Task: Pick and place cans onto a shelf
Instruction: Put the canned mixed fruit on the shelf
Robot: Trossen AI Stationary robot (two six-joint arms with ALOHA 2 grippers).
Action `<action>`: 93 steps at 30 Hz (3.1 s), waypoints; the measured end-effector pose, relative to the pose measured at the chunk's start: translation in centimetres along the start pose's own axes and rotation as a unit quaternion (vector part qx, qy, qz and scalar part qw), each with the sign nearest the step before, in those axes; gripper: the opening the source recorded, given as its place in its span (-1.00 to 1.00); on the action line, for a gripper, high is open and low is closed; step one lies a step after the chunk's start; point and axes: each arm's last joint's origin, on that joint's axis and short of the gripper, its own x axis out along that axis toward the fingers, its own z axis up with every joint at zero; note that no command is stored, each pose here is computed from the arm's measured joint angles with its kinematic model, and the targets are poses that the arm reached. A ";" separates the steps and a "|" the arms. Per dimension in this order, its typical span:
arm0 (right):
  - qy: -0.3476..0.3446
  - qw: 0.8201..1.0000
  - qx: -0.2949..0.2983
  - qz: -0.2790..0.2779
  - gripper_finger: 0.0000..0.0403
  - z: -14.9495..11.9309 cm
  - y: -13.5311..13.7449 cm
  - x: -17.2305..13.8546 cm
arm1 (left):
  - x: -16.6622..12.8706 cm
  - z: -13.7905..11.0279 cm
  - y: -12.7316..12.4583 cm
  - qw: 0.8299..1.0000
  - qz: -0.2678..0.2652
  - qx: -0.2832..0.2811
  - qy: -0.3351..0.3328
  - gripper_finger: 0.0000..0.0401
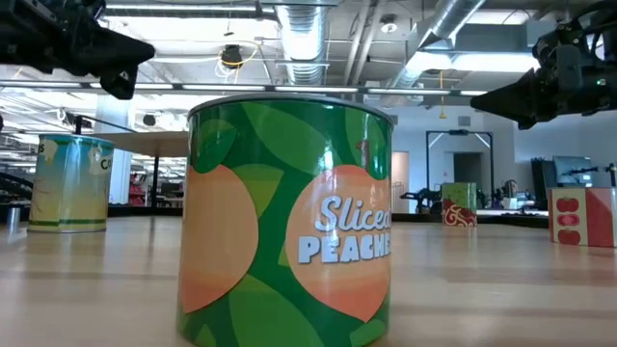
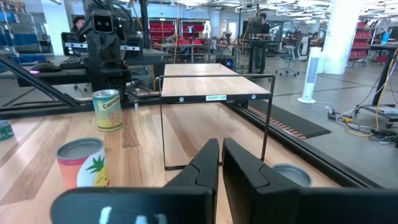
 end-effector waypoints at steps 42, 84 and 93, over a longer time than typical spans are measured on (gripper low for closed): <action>0.000 1.000 0.000 0.000 -0.77 0.0 0.0 0.0 | 15.4 6.6 -8.9 0.951 -0.062 0.133 0.273 -1.00; 0.000 1.000 0.000 0.000 -0.77 0.0 0.0 0.0 | 24.1 -2.8 -8.0 0.873 0.016 0.294 0.389 -0.56; 0.000 1.000 0.000 0.000 -0.77 0.0 0.0 0.0 | 24.2 -2.5 -7.4 0.872 -0.007 0.292 0.392 -0.96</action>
